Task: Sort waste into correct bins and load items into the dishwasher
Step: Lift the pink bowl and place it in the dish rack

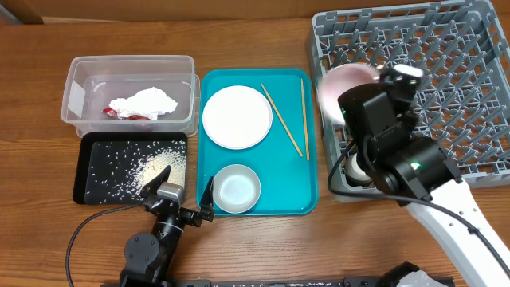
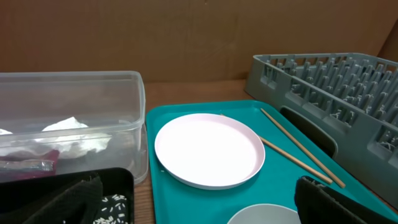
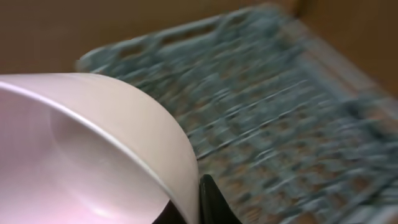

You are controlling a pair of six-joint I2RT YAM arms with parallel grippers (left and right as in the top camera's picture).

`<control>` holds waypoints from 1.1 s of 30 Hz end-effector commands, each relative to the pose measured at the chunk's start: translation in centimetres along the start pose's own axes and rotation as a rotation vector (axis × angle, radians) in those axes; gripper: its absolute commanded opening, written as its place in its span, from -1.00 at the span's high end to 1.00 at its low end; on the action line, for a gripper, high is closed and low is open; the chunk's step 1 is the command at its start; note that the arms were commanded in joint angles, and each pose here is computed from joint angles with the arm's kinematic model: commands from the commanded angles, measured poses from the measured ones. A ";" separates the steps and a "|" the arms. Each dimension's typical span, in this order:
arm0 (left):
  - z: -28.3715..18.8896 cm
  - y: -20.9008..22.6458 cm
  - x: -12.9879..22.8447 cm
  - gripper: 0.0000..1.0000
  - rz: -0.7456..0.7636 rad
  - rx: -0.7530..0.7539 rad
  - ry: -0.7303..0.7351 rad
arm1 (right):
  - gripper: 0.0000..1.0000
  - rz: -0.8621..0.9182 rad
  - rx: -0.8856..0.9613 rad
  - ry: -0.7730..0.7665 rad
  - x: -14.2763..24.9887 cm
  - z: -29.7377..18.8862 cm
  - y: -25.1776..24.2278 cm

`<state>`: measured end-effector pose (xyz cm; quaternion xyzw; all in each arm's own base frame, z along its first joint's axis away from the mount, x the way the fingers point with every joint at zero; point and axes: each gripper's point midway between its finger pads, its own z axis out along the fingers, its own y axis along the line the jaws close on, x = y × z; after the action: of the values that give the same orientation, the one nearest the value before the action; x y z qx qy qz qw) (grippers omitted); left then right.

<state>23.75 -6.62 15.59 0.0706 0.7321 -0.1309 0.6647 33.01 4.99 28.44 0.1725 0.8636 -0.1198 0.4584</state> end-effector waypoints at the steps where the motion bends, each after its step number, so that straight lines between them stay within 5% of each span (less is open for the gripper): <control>1: 0.0 -0.2 0.1 -1.00 0.012 0.008 0.000 | 0.92 -0.020 0.437 -0.244 -4.4 -0.1 -6.7; 18: 0.0 -0.2 0.1 -1.00 0.012 0.008 0.000 | 0.92 -0.145 0.807 -0.062 -1.0 12.5 -11.7; 33: 0.0 -0.2 0.1 -1.00 0.012 0.008 0.000 | 0.91 -0.311 0.663 0.165 5.1 17.6 -8.5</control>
<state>23.75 -6.62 15.59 0.0705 0.7321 -0.1307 0.6648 39.31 -11.02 16.48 0.2355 0.7958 -0.4736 0.2948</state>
